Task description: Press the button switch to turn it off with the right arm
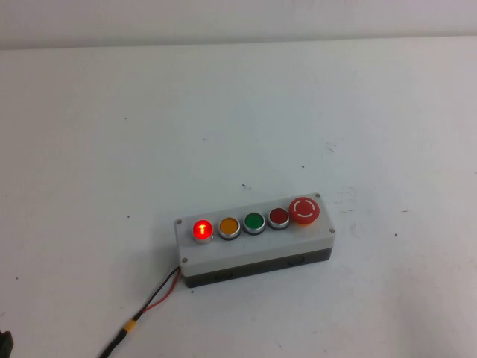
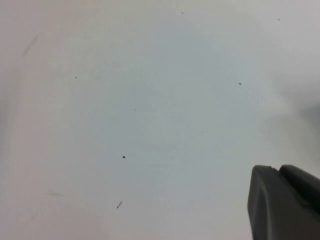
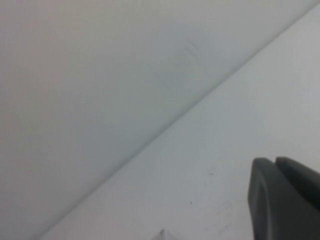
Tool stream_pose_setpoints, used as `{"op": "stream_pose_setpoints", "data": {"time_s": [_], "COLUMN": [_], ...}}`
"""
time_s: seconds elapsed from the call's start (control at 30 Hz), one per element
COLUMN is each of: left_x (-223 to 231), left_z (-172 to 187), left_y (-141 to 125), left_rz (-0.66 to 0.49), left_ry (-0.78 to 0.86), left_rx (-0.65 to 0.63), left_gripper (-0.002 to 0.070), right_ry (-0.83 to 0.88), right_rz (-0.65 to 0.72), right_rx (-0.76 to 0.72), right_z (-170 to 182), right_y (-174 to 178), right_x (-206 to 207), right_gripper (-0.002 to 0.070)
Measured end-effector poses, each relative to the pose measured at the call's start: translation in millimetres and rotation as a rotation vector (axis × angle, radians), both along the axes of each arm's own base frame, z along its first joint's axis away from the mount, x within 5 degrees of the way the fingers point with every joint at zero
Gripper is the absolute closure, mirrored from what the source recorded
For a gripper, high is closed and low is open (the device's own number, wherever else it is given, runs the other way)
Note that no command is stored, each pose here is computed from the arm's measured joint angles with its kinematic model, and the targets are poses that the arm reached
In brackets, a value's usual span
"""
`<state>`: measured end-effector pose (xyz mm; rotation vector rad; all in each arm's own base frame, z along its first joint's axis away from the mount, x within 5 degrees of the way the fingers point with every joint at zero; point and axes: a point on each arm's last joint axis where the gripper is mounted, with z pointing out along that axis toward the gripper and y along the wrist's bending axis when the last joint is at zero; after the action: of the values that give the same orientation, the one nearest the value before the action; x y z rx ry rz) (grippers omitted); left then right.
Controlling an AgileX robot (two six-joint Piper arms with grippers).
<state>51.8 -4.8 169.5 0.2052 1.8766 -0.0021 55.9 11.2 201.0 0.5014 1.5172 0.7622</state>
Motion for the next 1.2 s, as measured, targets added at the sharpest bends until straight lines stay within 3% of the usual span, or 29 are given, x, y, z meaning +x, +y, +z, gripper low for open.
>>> {"op": "stream_pose_setpoints", "data": {"time_s": [0.13, 0.3, 0.57, 0.77, 1.0, 1.2], "left_x": [0, 0, 0, 0, 0, 0], "left_z": [0, 0, 0, 0, 0, 0], "left_y": [0, 0, 0, 0, 0, 0], "left_rz": [0.000, 0.000, 0.000, 0.000, 0.000, 0.000], "left_ry": [0.000, 0.000, 0.000, 0.000, 0.000, 0.000], "left_rx": [0.000, 0.000, 0.000, 0.000, 0.000, 0.000], "left_gripper": [0.0677, 0.0677, 0.0677, 0.0677, 0.0678, 0.0677], "right_ry": [0.005, 0.094, 0.492, 0.757, 0.818, 0.827], "right_rz": [0.002, 0.159, 0.467, 0.577, 0.710, 0.811], "right_rx": [0.056, 0.035, -0.247, -0.432, -0.564, -0.717], "right_z": [0, 10, 66, 89, 107, 108], "right_y": [0, 14, 37, 40, 69, 134], "right_x": [0, -4, 20, 67, 125, 154], "right_gripper": [0.0692, 0.0692, 0.0692, 0.0692, 0.0692, 0.0692]}}
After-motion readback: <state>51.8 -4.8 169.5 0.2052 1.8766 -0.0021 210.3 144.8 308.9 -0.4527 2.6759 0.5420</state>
